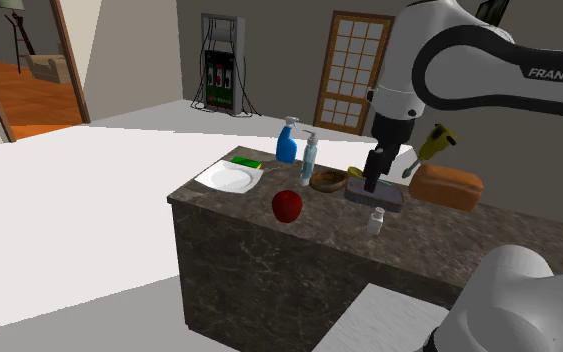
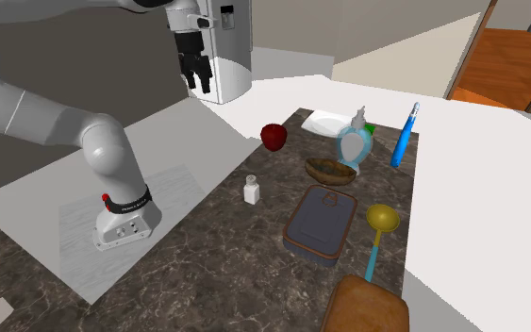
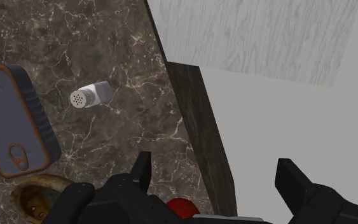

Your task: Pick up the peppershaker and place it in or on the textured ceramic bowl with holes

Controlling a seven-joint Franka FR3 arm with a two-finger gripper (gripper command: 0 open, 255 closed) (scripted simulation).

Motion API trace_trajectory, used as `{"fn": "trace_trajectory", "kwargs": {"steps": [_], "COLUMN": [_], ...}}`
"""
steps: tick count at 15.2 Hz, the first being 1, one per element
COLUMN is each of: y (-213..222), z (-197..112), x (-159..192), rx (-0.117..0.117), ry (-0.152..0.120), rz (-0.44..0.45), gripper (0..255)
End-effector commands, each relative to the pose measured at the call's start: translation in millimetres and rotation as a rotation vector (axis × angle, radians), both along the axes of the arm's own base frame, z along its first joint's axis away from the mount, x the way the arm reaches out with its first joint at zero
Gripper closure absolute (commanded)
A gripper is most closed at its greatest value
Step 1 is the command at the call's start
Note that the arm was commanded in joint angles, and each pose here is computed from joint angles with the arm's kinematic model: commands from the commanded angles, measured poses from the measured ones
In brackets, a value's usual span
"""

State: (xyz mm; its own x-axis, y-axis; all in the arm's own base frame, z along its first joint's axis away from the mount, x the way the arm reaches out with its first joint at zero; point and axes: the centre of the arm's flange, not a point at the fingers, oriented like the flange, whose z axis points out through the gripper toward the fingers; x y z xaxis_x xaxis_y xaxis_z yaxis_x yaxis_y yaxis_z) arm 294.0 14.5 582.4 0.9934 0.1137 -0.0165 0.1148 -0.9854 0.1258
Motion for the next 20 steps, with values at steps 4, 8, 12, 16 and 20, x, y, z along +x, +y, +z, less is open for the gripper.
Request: {"fn": "trace_trajectory", "kwargs": {"steps": [4, 8, 12, 16, 20], "y": [-35.9, -83.2, -129.5, -174.9, -219.1], "z": [-22.5, -53.9, -87.0, -121.7, -157.8], "x": [-6.2, -12.8, -17.2, -19.5, -19.7], "rx": [0.024, 0.056, 0.088, 0.12, 0.152], "ry": [-0.021, -0.049, -0.077, -0.105, -0.133], "rz": [0.019, 0.045, 0.07, 0.096, 0.121], "gripper": [0, 0, 0, 0, 0]}}
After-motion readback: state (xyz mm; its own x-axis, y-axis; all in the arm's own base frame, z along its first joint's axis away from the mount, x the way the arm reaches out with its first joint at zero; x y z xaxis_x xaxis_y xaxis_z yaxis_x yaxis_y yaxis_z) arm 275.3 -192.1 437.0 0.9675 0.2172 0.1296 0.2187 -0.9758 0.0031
